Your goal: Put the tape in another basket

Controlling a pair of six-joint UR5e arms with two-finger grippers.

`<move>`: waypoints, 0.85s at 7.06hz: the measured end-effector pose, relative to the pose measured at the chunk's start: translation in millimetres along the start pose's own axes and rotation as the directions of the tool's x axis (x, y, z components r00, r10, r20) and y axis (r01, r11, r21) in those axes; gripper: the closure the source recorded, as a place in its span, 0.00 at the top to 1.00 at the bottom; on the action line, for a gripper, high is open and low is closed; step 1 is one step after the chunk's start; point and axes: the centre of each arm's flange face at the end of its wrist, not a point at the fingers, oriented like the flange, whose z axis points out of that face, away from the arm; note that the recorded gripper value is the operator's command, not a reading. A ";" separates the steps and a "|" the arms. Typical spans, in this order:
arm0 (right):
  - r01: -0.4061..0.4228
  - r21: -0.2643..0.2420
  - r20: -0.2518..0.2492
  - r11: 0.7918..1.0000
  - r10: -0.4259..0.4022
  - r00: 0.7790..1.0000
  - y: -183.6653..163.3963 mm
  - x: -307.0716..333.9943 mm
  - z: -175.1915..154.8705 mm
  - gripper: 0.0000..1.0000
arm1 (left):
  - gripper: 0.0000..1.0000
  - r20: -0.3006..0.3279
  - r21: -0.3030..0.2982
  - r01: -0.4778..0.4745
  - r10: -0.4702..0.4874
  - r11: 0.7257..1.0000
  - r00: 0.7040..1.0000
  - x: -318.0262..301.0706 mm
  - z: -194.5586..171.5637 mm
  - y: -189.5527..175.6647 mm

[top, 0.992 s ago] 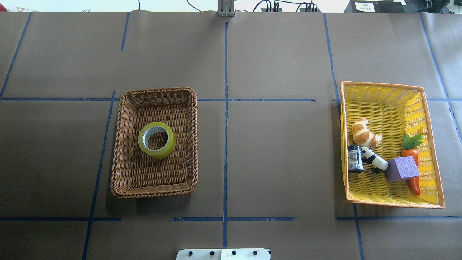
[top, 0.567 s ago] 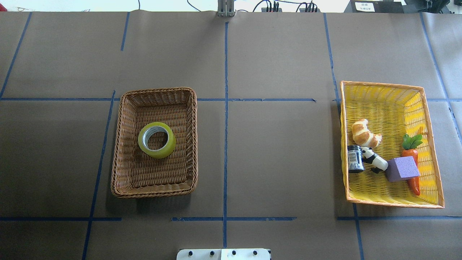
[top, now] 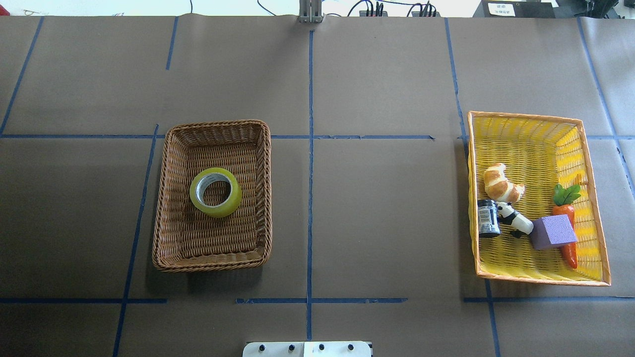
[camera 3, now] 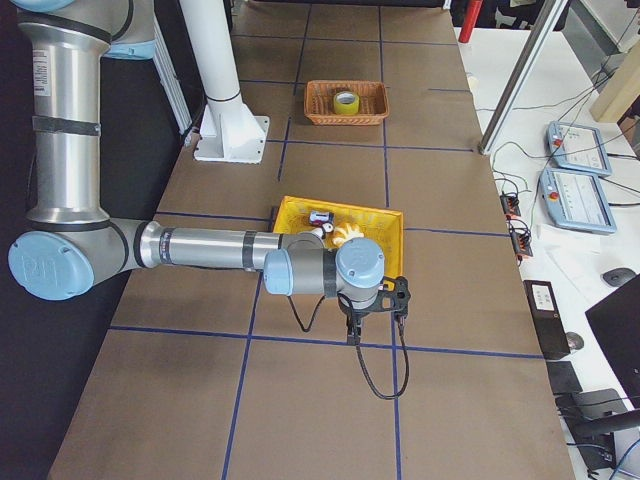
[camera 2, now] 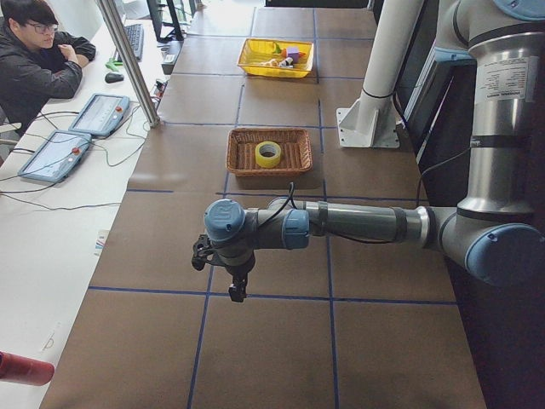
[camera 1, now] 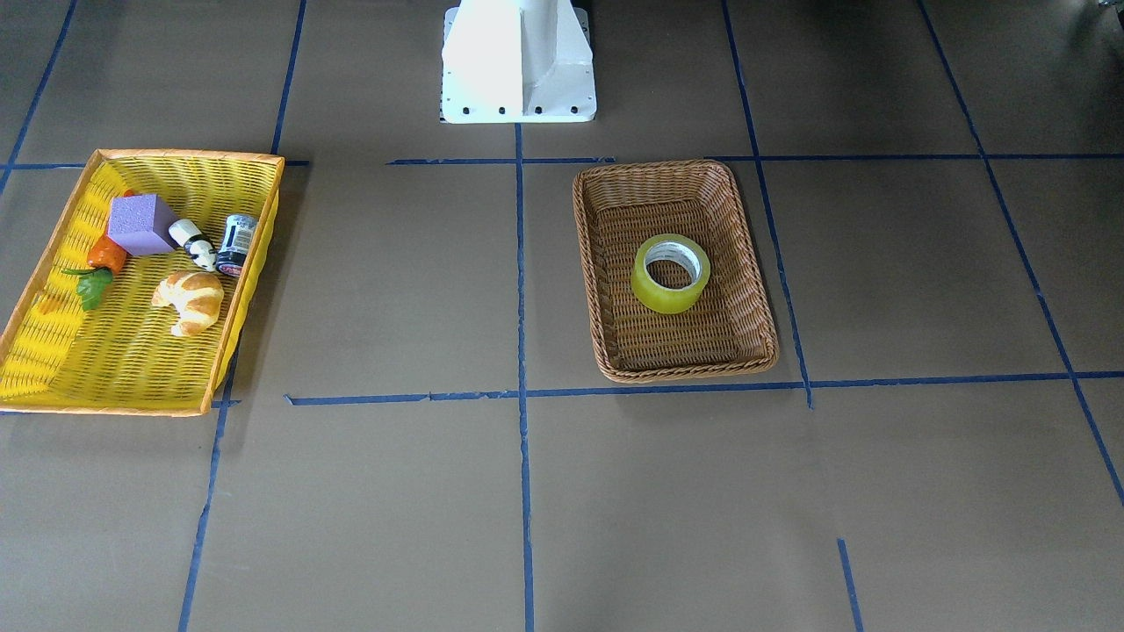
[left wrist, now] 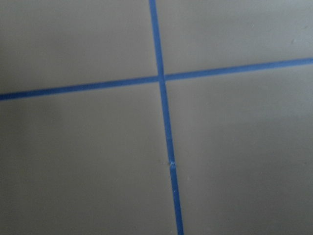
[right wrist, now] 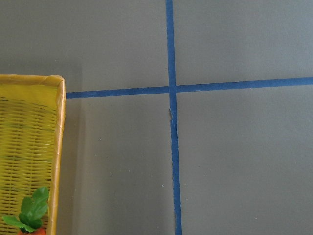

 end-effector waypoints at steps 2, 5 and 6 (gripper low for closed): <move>0.004 0.000 -0.002 1.000 -0.004 1.000 0.0 1.0 0.6 1.00 | 1.00 -0.003 -0.001 0.048 -0.048 0.999 0.999 -20.0 1.4 19.7; 0.004 -0.001 -0.006 1.000 -0.004 1.000 1.5 3.5 2.4 1.00 | 1.00 -0.004 0.002 0.070 -0.070 0.998 0.998 -29.2 0.9 28.4; 0.002 -0.004 -0.006 1.000 -0.002 1.000 3.4 5.2 3.7 1.00 | 1.00 -0.004 0.002 0.072 -0.071 0.997 0.997 -29.3 0.7 28.5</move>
